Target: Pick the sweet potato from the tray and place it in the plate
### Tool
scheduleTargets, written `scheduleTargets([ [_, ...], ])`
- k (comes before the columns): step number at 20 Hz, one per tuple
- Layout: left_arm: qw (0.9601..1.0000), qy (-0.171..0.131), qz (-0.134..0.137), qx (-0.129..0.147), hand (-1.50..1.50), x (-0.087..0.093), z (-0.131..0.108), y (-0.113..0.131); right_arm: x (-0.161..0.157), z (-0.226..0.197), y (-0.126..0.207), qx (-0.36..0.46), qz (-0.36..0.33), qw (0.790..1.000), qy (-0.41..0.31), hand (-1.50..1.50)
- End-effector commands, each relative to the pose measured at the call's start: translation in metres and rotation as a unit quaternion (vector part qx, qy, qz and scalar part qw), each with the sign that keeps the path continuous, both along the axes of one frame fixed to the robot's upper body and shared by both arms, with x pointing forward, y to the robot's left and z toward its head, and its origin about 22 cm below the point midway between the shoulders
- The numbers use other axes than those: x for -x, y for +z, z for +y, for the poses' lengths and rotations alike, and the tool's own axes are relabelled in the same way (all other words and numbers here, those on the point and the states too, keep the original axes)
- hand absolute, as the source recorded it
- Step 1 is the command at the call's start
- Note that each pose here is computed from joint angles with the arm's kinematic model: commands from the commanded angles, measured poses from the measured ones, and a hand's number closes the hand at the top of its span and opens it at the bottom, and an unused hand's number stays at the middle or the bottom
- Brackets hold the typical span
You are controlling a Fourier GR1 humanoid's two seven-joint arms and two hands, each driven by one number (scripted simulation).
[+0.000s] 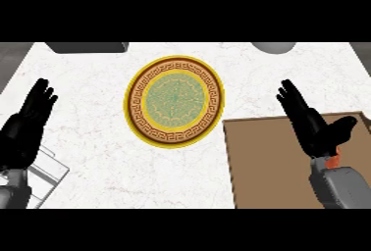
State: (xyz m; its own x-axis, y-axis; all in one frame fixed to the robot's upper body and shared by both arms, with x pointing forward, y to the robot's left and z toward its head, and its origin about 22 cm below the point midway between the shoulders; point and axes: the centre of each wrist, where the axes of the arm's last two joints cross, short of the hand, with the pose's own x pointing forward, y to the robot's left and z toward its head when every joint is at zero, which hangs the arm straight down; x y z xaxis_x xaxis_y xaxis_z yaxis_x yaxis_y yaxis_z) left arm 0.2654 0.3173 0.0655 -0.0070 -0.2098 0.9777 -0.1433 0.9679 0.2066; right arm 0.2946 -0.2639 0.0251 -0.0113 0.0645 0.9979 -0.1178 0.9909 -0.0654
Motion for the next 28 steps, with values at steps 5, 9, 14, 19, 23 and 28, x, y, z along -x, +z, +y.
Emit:
scheduleTargets([
  [5, 0.9995, -0.003, 0.031, -0.010, 0.00, 0.021, 0.011, -0.023, -0.015, -0.088, 0.055, -0.057, -0.079, 0.987, 0.130, 1.50],
  [9, 0.9985, -0.019, 0.048, 0.015, 0.00, 0.043, 0.019, -0.046, 0.000, -0.136, 0.061, 0.107, -0.135, 0.985, -0.029, -1.50],
  [14, 0.9980, -0.023, 0.053, 0.025, 0.00, 0.043, 0.015, -0.052, 0.030, -0.156, 0.013, 0.011, -0.136, 0.990, 0.042, -1.50],
  [19, 0.9971, -0.037, 0.063, 0.021, 0.00, 0.042, 0.007, -0.055, 0.038, -0.183, 0.034, 0.111, -0.135, 0.978, 0.113, -1.50],
  [23, 0.9971, -0.040, 0.061, 0.021, 0.00, 0.036, 0.003, -0.052, 0.041, -0.198, 0.043, 0.167, -0.116, 0.970, 0.136, -1.50],
  [28, 0.9968, -0.038, 0.065, 0.026, 0.00, 0.036, -0.002, -0.052, 0.042, -0.200, 0.045, 0.205, -0.106, 0.960, 0.156, -1.50],
])
